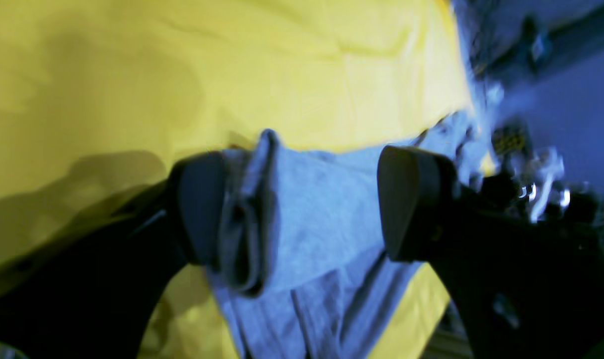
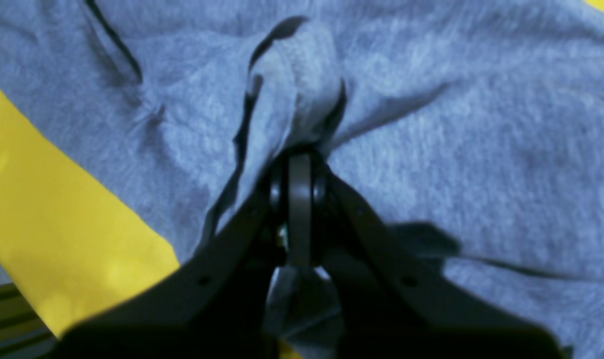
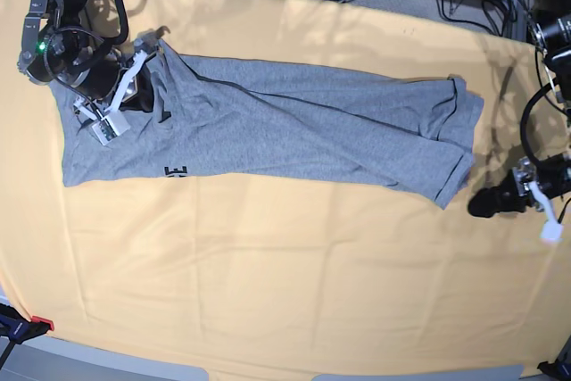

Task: Layout the t-shirt on the table in an organized manner, then fold the t-shirt properly
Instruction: 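Regrasp the hem end of the folded shirt with the left gripper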

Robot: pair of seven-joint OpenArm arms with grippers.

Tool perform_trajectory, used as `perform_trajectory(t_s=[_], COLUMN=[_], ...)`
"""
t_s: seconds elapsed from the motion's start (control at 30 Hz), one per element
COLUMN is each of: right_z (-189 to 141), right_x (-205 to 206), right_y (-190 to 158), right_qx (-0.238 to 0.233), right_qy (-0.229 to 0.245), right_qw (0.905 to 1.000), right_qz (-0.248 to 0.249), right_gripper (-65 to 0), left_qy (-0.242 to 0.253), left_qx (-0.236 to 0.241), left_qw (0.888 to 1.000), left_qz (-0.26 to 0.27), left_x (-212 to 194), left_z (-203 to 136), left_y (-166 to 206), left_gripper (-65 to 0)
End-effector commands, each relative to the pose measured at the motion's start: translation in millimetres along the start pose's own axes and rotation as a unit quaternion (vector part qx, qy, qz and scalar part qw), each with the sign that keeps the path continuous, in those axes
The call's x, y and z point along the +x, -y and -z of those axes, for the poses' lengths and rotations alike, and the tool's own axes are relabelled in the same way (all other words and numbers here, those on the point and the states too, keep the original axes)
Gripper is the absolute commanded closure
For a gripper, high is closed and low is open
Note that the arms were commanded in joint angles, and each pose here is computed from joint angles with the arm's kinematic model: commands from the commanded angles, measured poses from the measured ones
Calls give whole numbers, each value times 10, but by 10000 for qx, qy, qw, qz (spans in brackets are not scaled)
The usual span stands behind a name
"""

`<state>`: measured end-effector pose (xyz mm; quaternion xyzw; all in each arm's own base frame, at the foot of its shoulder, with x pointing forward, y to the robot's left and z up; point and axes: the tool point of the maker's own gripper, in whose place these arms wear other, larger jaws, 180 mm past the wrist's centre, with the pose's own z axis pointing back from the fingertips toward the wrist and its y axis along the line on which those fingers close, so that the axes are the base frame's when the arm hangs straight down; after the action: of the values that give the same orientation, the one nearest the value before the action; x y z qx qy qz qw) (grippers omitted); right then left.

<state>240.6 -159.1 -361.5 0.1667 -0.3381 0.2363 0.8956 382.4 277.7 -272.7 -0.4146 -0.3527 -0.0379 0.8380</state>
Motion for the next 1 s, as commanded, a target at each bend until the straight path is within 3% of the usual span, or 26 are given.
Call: perform_trajectory(t_s=[0.0,0.2,0.3,0.4,0.6,0.77,0.97], right_z=[-44,-45,-44,-44,-44,-44,-45], right_x=[101,85,71,48,42,44,-1], right_y=[38,53,52,53,53,53,55], right_qx=[-54,-94,-91,-94,-93,-93,-96], right_qy=[137,93,56,-7,-23,-21,-144], right_qw=[9998,9998,9998,9998,9998,9998,9997], right_qz=[-137,-159,-156,-156,-156,-156,-155], right_gripper=[0,0,0,0,0,0,0], left_qy=[195,-496,-923,-1039,-967,-688,-617], left_qx=[-81,-380,-169,74,100,-225,65], left_qw=[9991,9970,9945,9932,9935,9960,9964], left_qz=[358,463,466,523,592,518,580], left_x=[249,-69,-301,-361,-277,-168,-99], left_z=[-44,382,469,494,483,499,394], left_y=[142,303,208,114,124,254,144], left_gripper=[-492,-492,-492,-492,-492,-492,-492])
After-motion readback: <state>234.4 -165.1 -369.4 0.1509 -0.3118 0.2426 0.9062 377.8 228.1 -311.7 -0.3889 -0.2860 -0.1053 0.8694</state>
